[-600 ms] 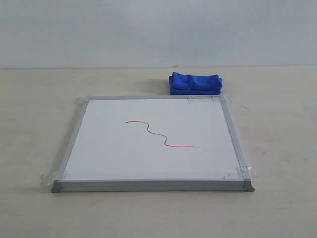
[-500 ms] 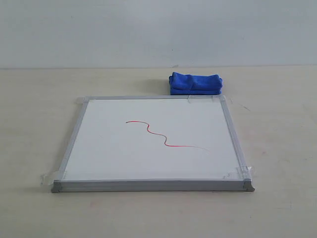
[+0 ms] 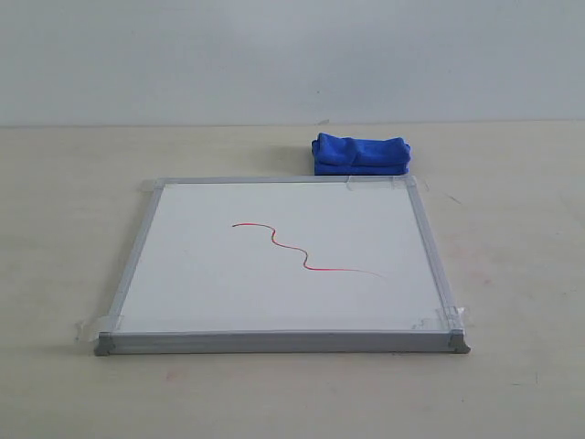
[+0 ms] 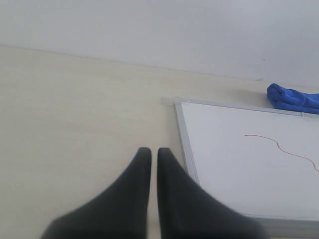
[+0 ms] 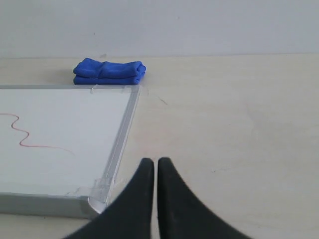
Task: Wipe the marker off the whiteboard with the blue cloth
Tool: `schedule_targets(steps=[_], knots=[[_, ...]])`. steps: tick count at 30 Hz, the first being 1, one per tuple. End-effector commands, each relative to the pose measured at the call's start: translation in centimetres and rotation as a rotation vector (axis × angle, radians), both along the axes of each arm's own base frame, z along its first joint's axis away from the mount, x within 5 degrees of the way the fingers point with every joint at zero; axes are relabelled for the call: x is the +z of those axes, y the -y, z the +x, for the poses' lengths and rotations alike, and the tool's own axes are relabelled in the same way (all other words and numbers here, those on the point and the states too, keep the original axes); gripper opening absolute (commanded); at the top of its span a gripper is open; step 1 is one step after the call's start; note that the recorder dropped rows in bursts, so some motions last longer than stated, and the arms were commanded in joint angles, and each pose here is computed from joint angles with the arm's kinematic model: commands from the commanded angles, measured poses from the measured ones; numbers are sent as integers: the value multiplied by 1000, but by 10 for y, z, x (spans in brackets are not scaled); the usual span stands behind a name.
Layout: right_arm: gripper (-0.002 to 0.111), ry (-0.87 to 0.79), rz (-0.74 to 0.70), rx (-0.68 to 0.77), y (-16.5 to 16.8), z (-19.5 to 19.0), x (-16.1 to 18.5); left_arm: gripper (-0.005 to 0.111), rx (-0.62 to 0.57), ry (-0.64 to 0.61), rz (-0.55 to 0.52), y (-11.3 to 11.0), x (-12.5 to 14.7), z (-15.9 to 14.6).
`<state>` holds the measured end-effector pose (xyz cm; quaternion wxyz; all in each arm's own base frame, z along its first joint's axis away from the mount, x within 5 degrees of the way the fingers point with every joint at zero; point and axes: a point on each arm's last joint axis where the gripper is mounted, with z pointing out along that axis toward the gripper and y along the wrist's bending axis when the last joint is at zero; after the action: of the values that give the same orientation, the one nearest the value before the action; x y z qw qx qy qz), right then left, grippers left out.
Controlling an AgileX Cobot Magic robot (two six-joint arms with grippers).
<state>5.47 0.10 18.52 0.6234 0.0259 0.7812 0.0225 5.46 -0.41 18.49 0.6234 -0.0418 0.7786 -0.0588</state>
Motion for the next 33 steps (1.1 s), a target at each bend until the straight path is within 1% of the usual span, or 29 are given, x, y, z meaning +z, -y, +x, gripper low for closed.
schedule_targets(steps=[1, 5, 7, 9, 11, 12, 15, 19, 23, 25, 27, 29, 31, 33], knots=[[0, 138, -15, -16, 1, 1, 12, 4, 4, 21, 7, 0, 3, 0], [0, 287, -13, -27, 2, 2, 26, 4, 4, 21, 7, 0, 3, 0], [0, 412, -1, -37, 3, 0, 37, 4, 4, 21, 7, 0, 3, 0], [0, 567, 82, -50, 5, -4, 51, 4, 4, 21, 7, 0, 3, 0], [0, 623, 137, -49, 5, -6, 58, 4, 4, 21, 7, 0, 3, 0], [0, 639, 131, -46, 5, -8, 68, 4, 4, 21, 7, 0, 3, 0], [0, 603, 60, -35, 3, -17, 103, 4, 4, 21, 7, 0, 3, 0], [0, 414, -21, -10, 0, -12, 146, 4, 4, 21, 7, 0, 3, 0], [0, 156, -104, 32, -1, 11, 181, 4, 4, 21, 7, 0, 3, 0], [0, 78, -109, 42, -1, 32, 195, 4, 4, 21, 7, 0, 3, 0], [0, 103, -105, 33, 0, 49, 205, 4, 4, 21, 7, 0, 3, 0], [0, 143, -102, 24, 1, 59, 207, 4, 4, 21, 7, 0, 3, 0], [0, 171, -43, 26, -1, 60, 210, 4, 4, 21, 7, 0, 3, 0], [0, 181, -39, 26, -1, 59, 211, 4, 4, 21, 7, 0, 3, 0]])
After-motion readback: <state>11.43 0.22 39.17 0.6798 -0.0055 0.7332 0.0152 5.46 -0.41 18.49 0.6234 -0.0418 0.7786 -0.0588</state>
